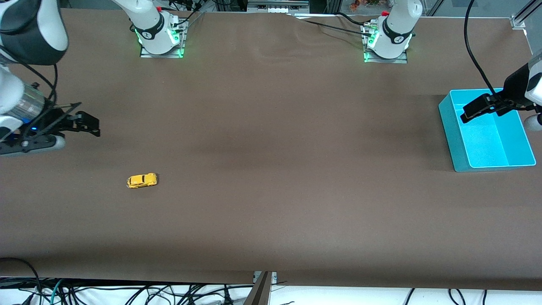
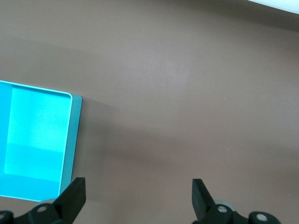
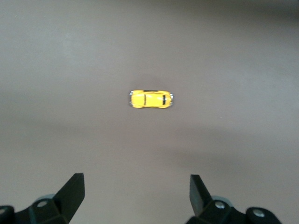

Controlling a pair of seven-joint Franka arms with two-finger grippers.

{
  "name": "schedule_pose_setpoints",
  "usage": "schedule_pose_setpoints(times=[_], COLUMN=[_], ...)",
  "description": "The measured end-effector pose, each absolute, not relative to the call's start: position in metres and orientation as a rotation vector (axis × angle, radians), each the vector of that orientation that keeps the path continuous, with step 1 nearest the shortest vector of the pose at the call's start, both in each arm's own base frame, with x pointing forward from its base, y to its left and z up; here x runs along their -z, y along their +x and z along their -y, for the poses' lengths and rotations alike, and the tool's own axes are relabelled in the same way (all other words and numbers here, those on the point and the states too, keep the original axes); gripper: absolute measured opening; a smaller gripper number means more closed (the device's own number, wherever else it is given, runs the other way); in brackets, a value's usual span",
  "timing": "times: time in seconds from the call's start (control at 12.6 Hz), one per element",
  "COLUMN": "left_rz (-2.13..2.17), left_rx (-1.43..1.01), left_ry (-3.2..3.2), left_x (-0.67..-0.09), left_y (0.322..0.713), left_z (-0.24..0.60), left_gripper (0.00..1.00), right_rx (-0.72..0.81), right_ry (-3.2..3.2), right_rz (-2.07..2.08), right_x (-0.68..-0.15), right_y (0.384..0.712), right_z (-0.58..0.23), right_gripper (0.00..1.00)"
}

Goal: Wind and store yellow beetle car
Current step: 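Reach the right gripper toward the yellow beetle car, then lower the open right gripper over the yellow car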

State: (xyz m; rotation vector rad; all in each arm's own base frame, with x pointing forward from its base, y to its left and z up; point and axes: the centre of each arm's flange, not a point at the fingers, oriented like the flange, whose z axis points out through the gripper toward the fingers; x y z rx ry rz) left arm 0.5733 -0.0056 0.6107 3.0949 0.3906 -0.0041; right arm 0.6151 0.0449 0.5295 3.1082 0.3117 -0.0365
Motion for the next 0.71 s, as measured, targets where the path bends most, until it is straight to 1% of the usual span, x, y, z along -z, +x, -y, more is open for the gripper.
schedule_pose_setpoints(times=[0.24, 0.56, 0.71], left_rz=[-0.391, -0.391, -0.390], left_rx=[0.004, 0.005, 0.005], left_ry=[3.095, 3.095, 3.095], left_x=[-0.611, -0.611, -0.610], left_y=[0.573, 0.573, 0.573], left_z=[0.006, 0.006, 0.006], left_gripper=[1.00, 1.00, 1.00], right_rx=[0.112, 0.267, 0.314], right_ry=[3.098, 3.011, 2.944], right_rz=[-0.384, -0.877, -1.121], right_x=[-0.501, -0.438, -0.407], right_y=[0.622, 0.636, 0.644], right_z=[-0.054, -0.053, -0.051], right_gripper=[1.00, 1.00, 1.00])
